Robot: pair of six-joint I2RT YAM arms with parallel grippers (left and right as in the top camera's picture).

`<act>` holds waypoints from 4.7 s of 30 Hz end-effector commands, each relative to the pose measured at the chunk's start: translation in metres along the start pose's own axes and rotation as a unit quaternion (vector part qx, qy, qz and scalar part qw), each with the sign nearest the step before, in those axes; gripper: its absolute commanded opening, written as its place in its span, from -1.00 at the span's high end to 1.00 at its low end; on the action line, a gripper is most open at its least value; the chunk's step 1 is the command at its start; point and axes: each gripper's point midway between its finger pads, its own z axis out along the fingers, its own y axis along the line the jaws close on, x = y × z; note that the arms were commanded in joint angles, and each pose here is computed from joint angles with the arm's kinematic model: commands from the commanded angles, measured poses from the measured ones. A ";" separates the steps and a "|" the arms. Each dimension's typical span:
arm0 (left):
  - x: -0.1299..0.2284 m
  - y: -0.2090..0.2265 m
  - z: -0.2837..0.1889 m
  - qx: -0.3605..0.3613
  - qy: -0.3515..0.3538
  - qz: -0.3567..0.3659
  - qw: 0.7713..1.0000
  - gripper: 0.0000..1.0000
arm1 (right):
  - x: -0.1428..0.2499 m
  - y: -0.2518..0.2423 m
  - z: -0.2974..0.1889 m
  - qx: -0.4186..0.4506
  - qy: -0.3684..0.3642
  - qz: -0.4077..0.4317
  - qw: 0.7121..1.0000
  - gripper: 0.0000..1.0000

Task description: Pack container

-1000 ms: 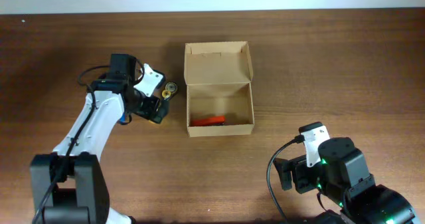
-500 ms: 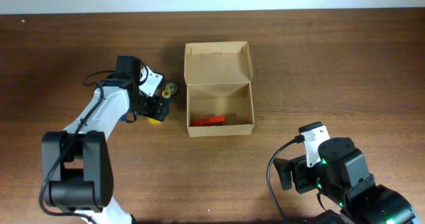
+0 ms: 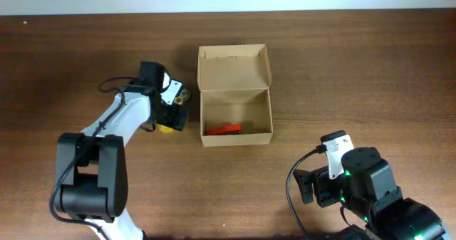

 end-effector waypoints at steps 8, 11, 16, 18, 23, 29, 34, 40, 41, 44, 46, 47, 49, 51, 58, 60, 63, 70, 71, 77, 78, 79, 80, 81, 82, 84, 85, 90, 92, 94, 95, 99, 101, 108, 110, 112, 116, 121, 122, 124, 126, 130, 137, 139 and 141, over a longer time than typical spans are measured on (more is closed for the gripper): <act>0.013 0.004 0.010 -0.009 0.027 -0.017 0.999 -0.61 | 0.001 0.002 0.001 -0.005 0.001 -0.004 1.000 -0.98; 0.017 0.003 0.010 -0.008 0.035 -0.017 0.999 -0.61 | 0.001 0.002 0.001 -0.005 0.001 -0.004 1.000 -0.98; 0.024 0.001 0.014 -0.005 0.045 -0.018 0.999 -0.61 | 0.001 0.002 0.001 -0.005 0.001 -0.004 1.000 -0.99; 0.026 0.001 0.015 -0.005 0.047 -0.018 0.999 -0.61 | 0.001 0.002 0.001 -0.005 0.001 -0.004 1.000 -0.99; 0.025 0.001 0.016 -0.006 0.042 -0.018 0.999 -0.61 | 0.001 0.002 0.001 -0.005 0.001 -0.004 1.000 -0.98; 0.025 0.001 0.017 -0.006 0.041 -0.018 0.999 -0.40 | 0.001 0.002 0.001 -0.004 0.001 -0.004 1.000 -0.99; 0.030 0.000 0.019 -0.005 0.046 -0.018 0.999 -0.17 | 0.001 0.002 0.001 -0.004 0.001 -0.004 1.000 -0.98; 0.034 -0.001 0.020 -0.005 0.052 -0.039 0.998 -0.08 | 0.001 0.002 0.001 -0.005 0.001 -0.004 1.000 -0.98; 0.034 -0.001 0.020 -0.005 0.052 -0.045 0.998 -0.07 | 0.001 0.002 0.001 -0.005 0.001 -0.004 1.000 -0.98; 0.036 -0.002 0.019 -0.005 0.058 -0.068 0.996 0.04 | 0.001 0.002 0.001 -0.004 0.001 -0.004 1.000 -0.99; 0.037 -0.003 0.016 -0.001 0.063 -0.078 0.995 0.09 | 0.001 0.002 0.001 -0.005 0.001 -0.004 1.000 -0.98; 0.038 -0.004 0.014 -0.001 0.066 -0.083 0.994 0.11 | 0.001 0.002 0.001 -0.005 0.001 -0.004 1.000 -0.98; 0.037 -0.004 0.009 -0.001 0.069 -0.088 0.994 0.17 | 0.001 0.002 0.001 -0.005 0.001 -0.004 1.000 -0.98; 0.033 -0.003 0.001 -0.001 0.066 -0.089 0.994 0.19 | 0.001 0.002 0.001 -0.005 0.001 -0.004 1.000 -0.98; -0.008 0.002 -0.063 -0.009 -0.018 -0.090 0.996 0.20 | 0.001 0.002 0.001 -0.005 0.001 -0.004 1.000 -0.98; -0.024 0.001 -0.089 -0.013 -0.059 -0.083 0.995 0.20 | 0.001 0.002 0.001 -0.005 0.001 -0.004 1.000 -0.98; -0.049 -0.012 -0.128 -0.015 -0.122 -0.060 0.991 0.18 | 0.001 0.002 0.001 -0.005 0.001 -0.004 1.000 -0.99; -0.088 -0.080 -0.169 0.012 -0.195 0.038 0.980 0.17 | 0.001 0.002 0.001 -0.005 0.001 -0.004 1.000 -0.98; -0.092 -0.090 -0.170 0.017 -0.203 0.049 0.978 0.17 | 0.001 0.002 0.001 -0.005 0.001 -0.004 1.000 -0.98; -0.100 -0.149 -0.160 0.057 -0.213 0.106 0.969 0.15 | 0.001 0.002 0.001 -0.005 0.001 -0.004 1.000 -0.98; -0.100 -0.158 -0.157 0.066 -0.211 0.114 0.969 0.15 | 0.001 0.002 0.001 -0.005 0.001 -0.004 1.000 -0.98; -0.100 -0.169 -0.151 0.078 -0.207 0.123 0.967 0.15 | 0.001 0.002 0.001 -0.005 0.001 -0.004 1.000 -0.98; -0.099 -0.177 -0.147 0.087 -0.204 0.131 0.966 0.15 | 0.001 0.002 0.001 -0.005 0.001 -0.004 1.000 -0.98; -0.099 -0.187 -0.141 0.096 -0.201 0.139 0.965 0.15 | 0.001 0.002 0.001 -0.005 0.001 -0.004 1.000 -0.99; -0.098 -0.194 -0.137 0.100 -0.197 0.145 0.964 0.15 | 0.001 0.002 0.001 -0.005 0.001 -0.004 1.000 -0.98; -0.097 -0.206 -0.127 0.105 -0.190 0.157 0.963 0.15 | 0.001 0.002 0.001 -0.004 0.001 -0.004 1.000 -0.98; -0.095 -0.212 -0.122 0.108 -0.184 0.163 0.963 0.15 | 0.001 0.002 0.001 -0.005 0.001 -0.004 1.000 -0.99; -0.087 -0.234 -0.097 0.115 -0.161 0.183 0.963 0.15 | 0.001 0.002 0.001 -0.005 0.001 -0.004 1.000 -0.98; -0.086 -0.239 -0.090 0.117 -0.157 0.187 0.963 0.15 | 0.001 0.002 0.001 -0.005 0.001 -0.004 1.000 -0.98; -0.086 -0.242 -0.084 0.118 -0.155 0.190 0.962 0.15 | 0.001 0.002 0.001 -0.005 0.001 -0.004 1.000 -0.98; -0.086 -0.243 -0.081 0.118 -0.153 0.191 0.962 0.15 | 0.001 0.002 0.001 -0.005 0.001 -0.004 1.000 -0.99; -0.087 -0.245 -0.077 0.118 -0.152 0.191 0.962 0.16 | 0.001 0.002 0.001 -0.005 0.001 -0.004 1.000 -0.98; -0.087 -0.244 -0.074 0.117 -0.151 0.191 0.963 0.15 | 0.001 0.002 0.001 -0.005 0.001 -0.004 1.000 -0.98; -0.096 -0.213 -0.068 0.050 -0.155 0.182 0.970 0.15 | 0.001 0.002 0.001 -0.005 0.001 -0.004 1.000 -0.98; -0.097 -0.208 -0.068 0.049 -0.154 0.177 0.971 0.15 | 0.001 0.002 0.001 -0.005 0.001 -0.004 1.000 -0.98; -0.098 -0.204 -0.067 0.050 -0.153 0.172 0.972 0.15 | 0.001 0.002 0.001 -0.004 0.001 -0.004 1.000 -0.98; -0.097 -0.204 -0.067 0.052 -0.152 0.172 0.972 0.15 | 0.001 0.002 0.001 -0.005 0.001 -0.004 1.000 -0.98; -0.086 -0.190 -0.058 0.018 -0.121 0.170 0.978 0.16 | 0.001 0.002 0.001 -0.004 0.001 -0.004 1.000 -0.98; -0.083 -0.185 -0.056 0.005 -0.114 0.169 0.979 0.16 | 0.001 0.002 0.001 -0.005 0.001 -0.004 1.000 -0.98; -0.080 -0.175 -0.054 -0.023 -0.104 0.168 0.980 0.16 | 0.001 0.002 0.001 -0.005 0.001 -0.004 1.000 -0.99; -0.079 -0.166 -0.054 -0.044 -0.098 0.165 0.980 0.17 | 0.001 0.002 0.001 -0.005 0.001 -0.004 1.000 -0.98; -0.075 -0.154 -0.052 -0.051 -0.086 0.154 0.983 0.17 | 0.001 0.002 0.001 -0.005 0.001 -0.004 1.000 -0.98; -0.071 -0.138 -0.050 -0.048 -0.071 0.137 0.987 0.17 | 0.001 0.002 0.001 -0.005 0.001 -0.004 1.000 -0.98; -0.071 -0.141 -0.050 -0.034 -0.070 0.136 0.988 0.16 | 0.001 0.002 0.001 -0.004 0.001 -0.004 1.000 -0.98; -0.070 -0.142 -0.048 -0.030 -0.068 0.136 0.988 0.17 | 0.001 0.002 0.001 -0.005 0.001 -0.004 1.000 -0.98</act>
